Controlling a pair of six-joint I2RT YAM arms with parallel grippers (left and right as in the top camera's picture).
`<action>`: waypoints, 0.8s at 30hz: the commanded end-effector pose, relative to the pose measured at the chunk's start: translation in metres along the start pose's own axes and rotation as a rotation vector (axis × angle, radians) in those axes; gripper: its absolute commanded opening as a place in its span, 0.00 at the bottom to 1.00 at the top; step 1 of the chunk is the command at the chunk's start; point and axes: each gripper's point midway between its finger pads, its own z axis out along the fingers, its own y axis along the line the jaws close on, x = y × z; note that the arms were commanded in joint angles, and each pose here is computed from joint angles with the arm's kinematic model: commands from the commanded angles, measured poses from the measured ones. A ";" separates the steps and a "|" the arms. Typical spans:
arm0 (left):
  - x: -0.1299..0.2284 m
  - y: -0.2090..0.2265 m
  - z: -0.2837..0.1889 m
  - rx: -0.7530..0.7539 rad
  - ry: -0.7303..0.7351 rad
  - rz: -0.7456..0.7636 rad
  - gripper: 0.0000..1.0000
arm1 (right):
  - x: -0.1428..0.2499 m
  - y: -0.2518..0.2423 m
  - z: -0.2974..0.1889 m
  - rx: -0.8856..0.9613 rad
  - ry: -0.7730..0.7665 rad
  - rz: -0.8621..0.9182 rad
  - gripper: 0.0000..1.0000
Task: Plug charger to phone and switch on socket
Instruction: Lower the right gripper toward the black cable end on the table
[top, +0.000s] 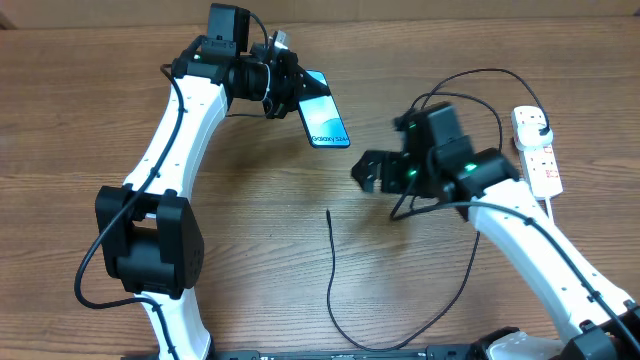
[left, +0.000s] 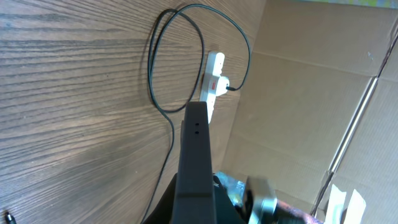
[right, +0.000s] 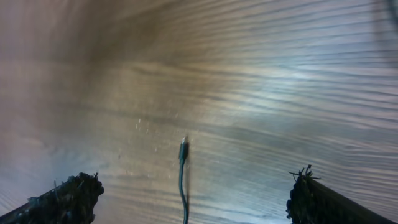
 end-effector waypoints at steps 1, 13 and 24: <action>-0.001 -0.016 -0.014 0.050 -0.003 0.004 0.04 | 0.000 0.015 -0.007 0.031 -0.038 -0.098 1.00; -0.003 -0.015 -0.015 0.050 -0.007 0.003 0.04 | 0.035 0.048 0.011 0.067 0.014 -0.121 0.99; -0.013 -0.009 -0.025 0.043 -0.041 -0.010 0.04 | 0.049 0.043 0.047 0.154 0.078 -0.069 0.99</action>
